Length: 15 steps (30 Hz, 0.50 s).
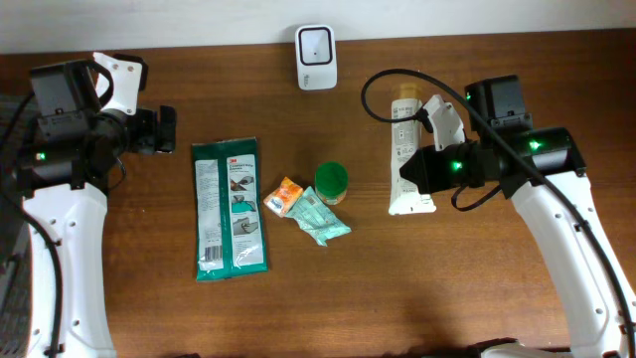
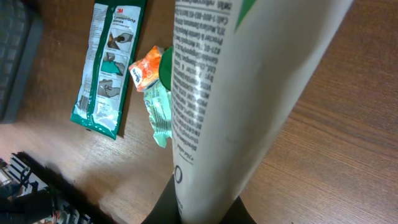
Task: Scan the item barcode
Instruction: 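Move the held tube to the barcode scanner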
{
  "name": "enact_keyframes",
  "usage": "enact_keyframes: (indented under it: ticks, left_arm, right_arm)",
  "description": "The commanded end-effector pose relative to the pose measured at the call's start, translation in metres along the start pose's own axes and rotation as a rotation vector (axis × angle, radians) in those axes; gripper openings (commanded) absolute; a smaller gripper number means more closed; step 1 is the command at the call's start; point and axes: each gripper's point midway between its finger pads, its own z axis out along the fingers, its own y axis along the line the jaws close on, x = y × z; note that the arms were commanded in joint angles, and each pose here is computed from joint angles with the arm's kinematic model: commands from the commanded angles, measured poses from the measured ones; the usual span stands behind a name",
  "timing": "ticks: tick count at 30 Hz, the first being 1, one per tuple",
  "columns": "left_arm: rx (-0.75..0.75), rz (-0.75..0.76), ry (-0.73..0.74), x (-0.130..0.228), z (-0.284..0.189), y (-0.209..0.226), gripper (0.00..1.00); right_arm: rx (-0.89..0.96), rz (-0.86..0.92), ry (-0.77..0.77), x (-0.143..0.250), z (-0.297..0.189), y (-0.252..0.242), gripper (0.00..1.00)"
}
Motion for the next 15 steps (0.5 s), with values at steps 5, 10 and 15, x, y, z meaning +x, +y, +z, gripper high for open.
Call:
enact_keyframes:
  ticks: [5, 10, 15]
  left_arm:
    - [0.004, 0.014, -0.028, -0.008, -0.007, 0.0, 0.99]
    - [0.004, 0.014, -0.028, -0.008, -0.007, 0.0, 0.99]
    - [0.004, 0.014, -0.028, -0.008, -0.007, 0.0, 0.99]
  right_arm:
    - [-0.008, -0.015, -0.021, -0.01, -0.003, 0.001, 0.04]
    - [-0.009, 0.044, -0.06, -0.022, -0.002, 0.0, 0.04]
    - [0.036, -0.01, -0.104, -0.065, -0.004, 0.001, 0.04]
